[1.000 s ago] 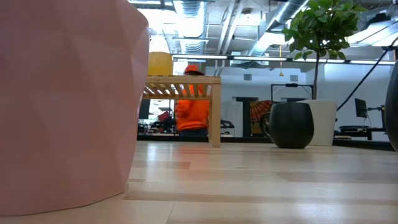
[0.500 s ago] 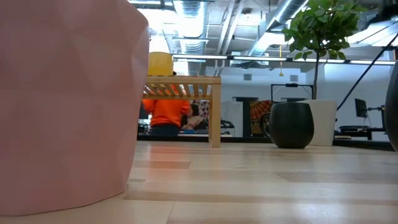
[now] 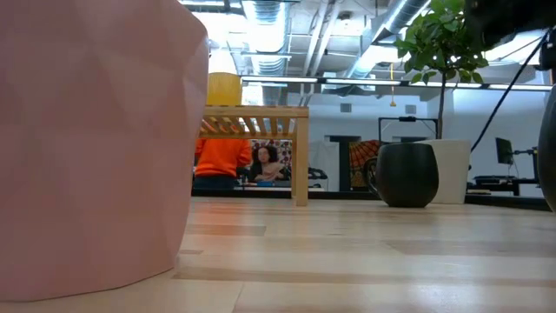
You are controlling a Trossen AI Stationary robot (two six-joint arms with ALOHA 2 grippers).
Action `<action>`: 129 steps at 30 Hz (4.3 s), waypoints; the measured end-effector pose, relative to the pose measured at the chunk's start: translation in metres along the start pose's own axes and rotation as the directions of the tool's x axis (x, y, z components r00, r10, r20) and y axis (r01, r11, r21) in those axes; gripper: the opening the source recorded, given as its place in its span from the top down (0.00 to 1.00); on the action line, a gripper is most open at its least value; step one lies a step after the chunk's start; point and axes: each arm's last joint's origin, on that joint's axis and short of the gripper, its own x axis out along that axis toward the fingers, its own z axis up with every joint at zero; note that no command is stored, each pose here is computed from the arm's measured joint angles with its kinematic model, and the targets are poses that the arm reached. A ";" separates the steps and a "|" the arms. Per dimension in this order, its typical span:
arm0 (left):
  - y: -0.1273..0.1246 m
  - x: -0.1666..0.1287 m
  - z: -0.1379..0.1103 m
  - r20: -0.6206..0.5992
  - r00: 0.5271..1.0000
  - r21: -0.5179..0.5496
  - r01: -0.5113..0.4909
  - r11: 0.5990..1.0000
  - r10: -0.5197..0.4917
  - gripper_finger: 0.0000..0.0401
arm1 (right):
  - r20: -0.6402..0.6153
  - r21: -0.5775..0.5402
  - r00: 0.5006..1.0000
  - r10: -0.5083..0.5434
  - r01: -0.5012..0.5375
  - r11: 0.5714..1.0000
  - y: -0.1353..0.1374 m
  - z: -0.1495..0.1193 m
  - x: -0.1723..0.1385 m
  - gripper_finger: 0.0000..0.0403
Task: Place coffee mugs
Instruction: Put the orange and black mug on the shelf, then put the black mug on the shelf
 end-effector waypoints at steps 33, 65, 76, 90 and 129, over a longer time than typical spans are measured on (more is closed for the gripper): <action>0.000 0.000 0.000 0.003 1.000 0.009 0.000 1.000 0.000 0.61 | 0.428 -0.212 0.862 0.270 -0.195 0.958 -0.036 0.103 -0.197 0.90; -0.002 -0.003 0.003 0.015 1.000 -0.001 0.001 1.000 -0.001 0.61 | 0.582 0.180 0.793 -0.179 0.089 0.980 -0.166 0.322 -0.185 0.90; -0.002 -0.003 0.003 0.014 1.000 -0.003 0.002 1.000 -0.002 0.61 | 0.617 0.172 0.772 -0.154 0.059 0.983 -0.165 0.330 -0.183 0.78; -0.002 -0.003 0.003 0.014 1.000 -0.003 0.003 1.000 -0.003 0.61 | 0.657 0.162 0.740 -0.147 0.052 0.985 -0.167 0.334 -0.187 0.75; 0.006 0.007 -0.004 0.002 0.995 0.017 -0.105 0.994 0.105 0.61 | 0.755 -0.152 0.655 0.041 0.113 0.982 -0.133 0.207 -0.275 0.44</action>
